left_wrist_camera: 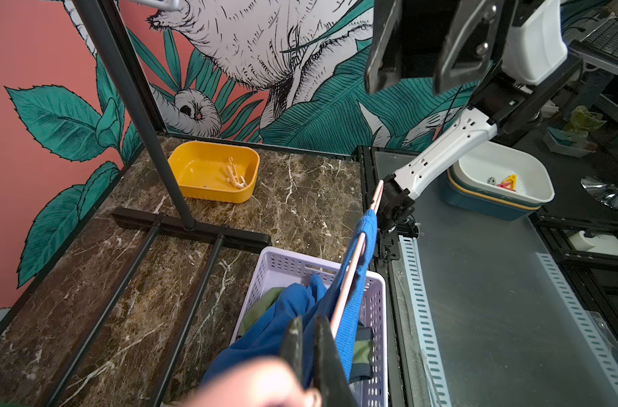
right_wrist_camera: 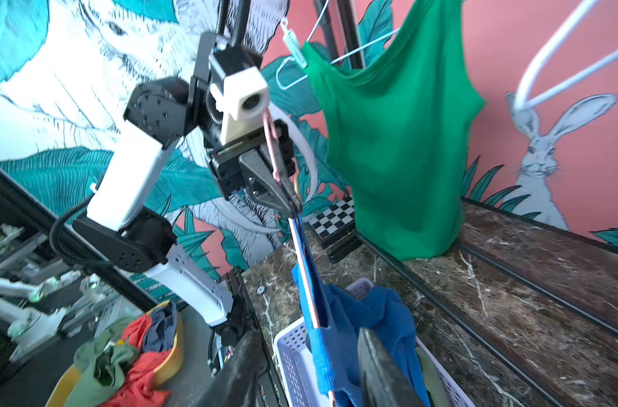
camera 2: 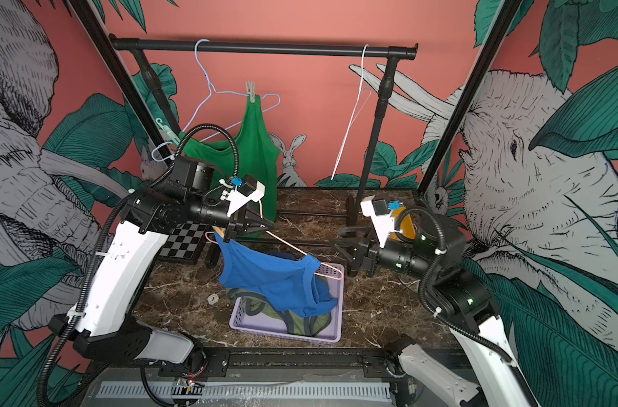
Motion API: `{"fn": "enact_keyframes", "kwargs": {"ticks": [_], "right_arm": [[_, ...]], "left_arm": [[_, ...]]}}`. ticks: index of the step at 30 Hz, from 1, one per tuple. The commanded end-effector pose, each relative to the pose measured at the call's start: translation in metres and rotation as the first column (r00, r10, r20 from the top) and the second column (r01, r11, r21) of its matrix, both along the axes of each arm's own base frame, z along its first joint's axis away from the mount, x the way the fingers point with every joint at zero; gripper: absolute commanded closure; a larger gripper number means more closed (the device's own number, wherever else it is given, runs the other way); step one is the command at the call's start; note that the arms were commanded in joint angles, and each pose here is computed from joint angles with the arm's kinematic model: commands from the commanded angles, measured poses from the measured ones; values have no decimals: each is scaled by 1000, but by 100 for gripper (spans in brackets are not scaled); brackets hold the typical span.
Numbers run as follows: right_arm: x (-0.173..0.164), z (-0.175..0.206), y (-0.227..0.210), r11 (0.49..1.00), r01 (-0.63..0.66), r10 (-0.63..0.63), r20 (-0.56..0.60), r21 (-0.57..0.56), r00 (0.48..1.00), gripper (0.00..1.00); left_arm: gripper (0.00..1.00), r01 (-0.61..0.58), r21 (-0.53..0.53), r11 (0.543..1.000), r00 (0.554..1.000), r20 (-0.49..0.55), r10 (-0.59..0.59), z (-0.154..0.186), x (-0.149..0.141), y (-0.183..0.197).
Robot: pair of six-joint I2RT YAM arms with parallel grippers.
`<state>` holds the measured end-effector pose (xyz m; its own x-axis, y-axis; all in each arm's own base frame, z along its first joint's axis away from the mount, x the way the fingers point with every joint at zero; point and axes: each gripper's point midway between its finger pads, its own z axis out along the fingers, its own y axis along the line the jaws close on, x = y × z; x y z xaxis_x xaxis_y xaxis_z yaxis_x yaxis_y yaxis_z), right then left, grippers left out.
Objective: Remove the clothespins securing tank tops to the hanger
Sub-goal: Adjust the hanger.
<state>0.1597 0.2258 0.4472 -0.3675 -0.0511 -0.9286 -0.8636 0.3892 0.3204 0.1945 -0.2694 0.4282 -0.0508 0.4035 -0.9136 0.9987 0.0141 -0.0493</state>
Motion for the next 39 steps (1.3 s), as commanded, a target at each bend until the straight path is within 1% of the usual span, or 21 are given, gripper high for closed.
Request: {"fn": "enact_keyframes", "kwargs": {"ticks": [1,4,6,8,11,15,18,19,21,22,24,26,29,33,38,39], "right_arm": [[2,-15,29,991,-65,71,45,-118,996,54],[6,-16,50,980,-89,104,77,-178,992,54],[7,-19,61,971,-114,133,78,-212,988,54],[11,-23,69,961,-109,135,86,-255,987,54],[13,-27,75,953,-113,145,96,-281,985,54],[13,-28,78,951,-127,160,97,-282,982,57],[10,-31,83,946,-163,192,81,-280,978,61],[9,-32,84,945,-170,198,77,-279,977,64],[10,-34,85,945,-172,200,75,-276,977,68],[11,-33,85,946,-168,196,80,-277,977,73],[12,-32,86,949,-162,191,84,-272,978,75],[10,-31,86,949,-173,202,87,-265,976,80],[11,-31,88,949,-174,203,86,-261,975,84],[12,-34,92,947,-187,213,74,-262,974,81],[16,-37,93,947,-174,201,75,-271,977,82],[16,-37,94,947,-176,203,75,-270,976,85]], "left_arm": [[100,30,-39,999,999,24,-29,17,-13,2],[100,41,-49,998,999,16,-41,19,-16,2],[100,47,-54,997,999,13,-47,20,-18,2],[100,54,-57,997,999,9,-53,21,-19,1],[100,65,-63,996,998,4,-64,22,-21,0],[100,83,-74,994,996,-8,-84,24,-26,0],[100,88,-82,993,996,-3,-88,28,-28,0],[100,87,-83,993,996,0,-87,29,-28,0],[100,90,-87,992,996,-1,-91,30,-29,0],[100,93,-90,992,996,0,-93,31,-30,1],[100,95,-91,991,995,0,-95,31,-30,1],[100,95,-91,991,995,-1,-95,31,-30,1],[100,100,-95,990,995,-2,-100,32,-32,1],[100,102,-101,990,995,2,-102,34,-32,0],[100,104,-100,990,995,-1,-104,33,-32,-1],[100,104,-99,990,994,-1,-105,33,-31,-1]]}}
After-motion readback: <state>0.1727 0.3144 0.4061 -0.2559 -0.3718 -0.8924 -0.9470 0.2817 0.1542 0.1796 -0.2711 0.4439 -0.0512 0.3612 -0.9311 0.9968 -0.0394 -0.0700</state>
